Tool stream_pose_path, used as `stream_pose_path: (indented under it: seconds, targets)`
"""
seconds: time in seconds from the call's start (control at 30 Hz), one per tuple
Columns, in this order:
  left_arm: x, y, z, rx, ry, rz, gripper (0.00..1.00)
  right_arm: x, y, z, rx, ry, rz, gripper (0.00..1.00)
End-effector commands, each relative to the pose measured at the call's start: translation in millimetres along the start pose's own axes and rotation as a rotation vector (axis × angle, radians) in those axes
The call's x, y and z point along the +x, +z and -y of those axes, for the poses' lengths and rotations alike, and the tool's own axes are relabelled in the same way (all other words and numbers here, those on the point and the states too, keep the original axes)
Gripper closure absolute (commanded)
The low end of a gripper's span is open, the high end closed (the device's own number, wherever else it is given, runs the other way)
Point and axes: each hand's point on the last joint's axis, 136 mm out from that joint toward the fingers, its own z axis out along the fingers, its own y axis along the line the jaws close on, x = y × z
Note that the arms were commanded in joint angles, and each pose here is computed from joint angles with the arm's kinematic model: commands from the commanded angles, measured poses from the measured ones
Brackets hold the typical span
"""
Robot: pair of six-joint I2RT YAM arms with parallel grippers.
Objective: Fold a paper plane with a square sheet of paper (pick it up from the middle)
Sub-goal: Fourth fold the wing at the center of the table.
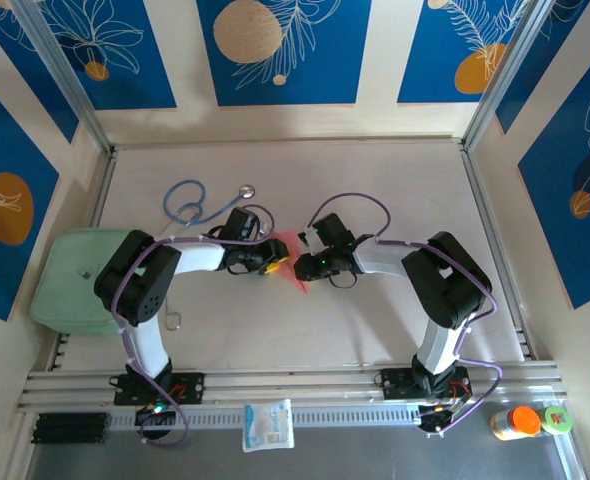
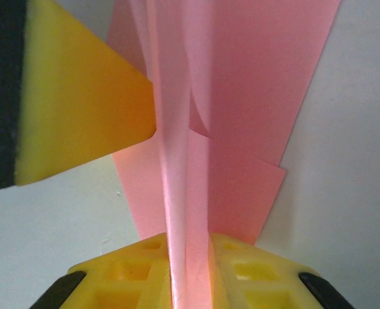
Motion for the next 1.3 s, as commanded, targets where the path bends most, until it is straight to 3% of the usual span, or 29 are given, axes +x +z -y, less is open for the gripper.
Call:
stream_pose_path:
  seconds: [0.0, 0.33, 0.7, 0.93, 1.27]
  targets:
    - [29.0, 11.1, -52.0, -0.173, -0.064, -0.087, 0.56, 10.4, 4.2, 3.2, 0.011, 0.027, -0.039, 0.80]
    - [25.4, 6.7, -41.6, -0.148, -0.053, -0.073, 0.56, 14.4, 4.7, 1.5, -0.036, 0.044, -0.051, 0.88]
    - [0.5, -20.0, 23.4, 0.036, 0.062, 0.026, 0.57, 12.9, -1.6, -2.8, -0.216, 0.112, -0.050, 0.93]
    - [-1.2, -18.7, 40.3, 0.149, 0.096, 0.037, 0.67, 15.1, -5.0, -8.3, -0.333, 0.134, -0.072, 0.96]
    - [6.0, -9.4, 27.8, 0.171, 0.093, 0.027, 0.81, 20.0, -3.0, -11.9, -0.410, 0.157, -0.100, 0.97]
